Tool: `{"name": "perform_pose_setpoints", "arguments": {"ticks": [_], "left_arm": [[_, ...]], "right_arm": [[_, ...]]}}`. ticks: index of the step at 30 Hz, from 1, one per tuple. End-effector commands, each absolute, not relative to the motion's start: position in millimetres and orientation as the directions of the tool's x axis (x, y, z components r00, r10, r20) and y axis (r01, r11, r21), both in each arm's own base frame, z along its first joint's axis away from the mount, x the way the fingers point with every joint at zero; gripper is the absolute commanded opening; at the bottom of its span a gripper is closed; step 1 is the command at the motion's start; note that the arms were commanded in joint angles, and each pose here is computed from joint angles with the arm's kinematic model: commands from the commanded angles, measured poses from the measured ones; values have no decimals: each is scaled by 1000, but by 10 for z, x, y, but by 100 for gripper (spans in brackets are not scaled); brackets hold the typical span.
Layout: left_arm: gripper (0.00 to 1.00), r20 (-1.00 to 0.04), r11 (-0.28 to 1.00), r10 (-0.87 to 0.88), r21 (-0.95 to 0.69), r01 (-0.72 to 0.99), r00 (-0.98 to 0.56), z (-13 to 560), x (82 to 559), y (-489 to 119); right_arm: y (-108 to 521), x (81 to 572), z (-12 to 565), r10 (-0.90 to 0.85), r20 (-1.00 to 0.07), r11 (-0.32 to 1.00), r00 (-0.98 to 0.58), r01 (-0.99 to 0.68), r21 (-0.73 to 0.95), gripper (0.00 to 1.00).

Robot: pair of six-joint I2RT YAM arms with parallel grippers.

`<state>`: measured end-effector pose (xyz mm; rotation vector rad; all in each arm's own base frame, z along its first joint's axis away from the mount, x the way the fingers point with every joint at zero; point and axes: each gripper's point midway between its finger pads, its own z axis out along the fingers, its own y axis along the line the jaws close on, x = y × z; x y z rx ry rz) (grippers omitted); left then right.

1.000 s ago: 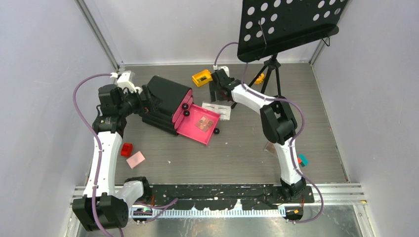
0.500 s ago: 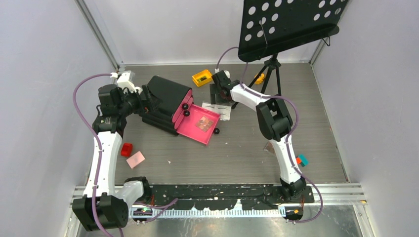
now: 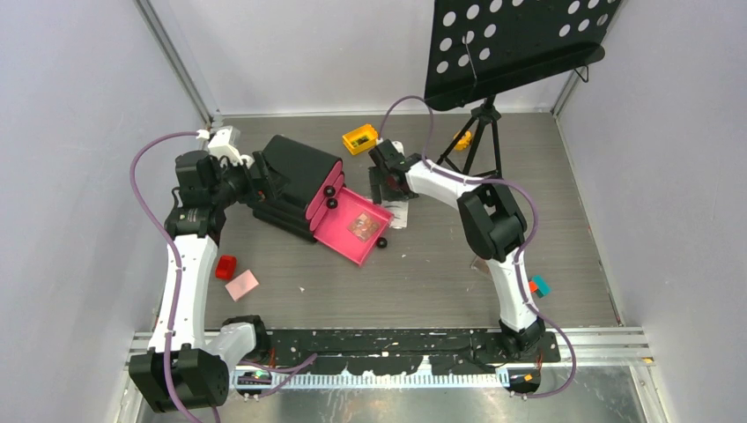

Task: Organize the makeup
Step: Move the makeup tool to the center of the board.

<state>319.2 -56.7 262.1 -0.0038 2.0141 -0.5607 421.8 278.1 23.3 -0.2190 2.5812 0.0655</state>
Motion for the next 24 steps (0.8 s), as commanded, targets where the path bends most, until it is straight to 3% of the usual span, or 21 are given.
{"name": "perform_pose_setpoints", "arguments": {"ticks": [1, 24], "left_arm": [[90, -863, 886, -229, -376, 271, -450, 2760, 3236, -598], [90, -861, 884, -231, -380, 272, -453, 2746, 3236, -601]], "right_arm": [[2597, 3753, 103, -216, -408, 976, -887, -196, -90, 80], [1560, 3113, 36, -132, -347, 935, -929, -1, -355, 83]]}}
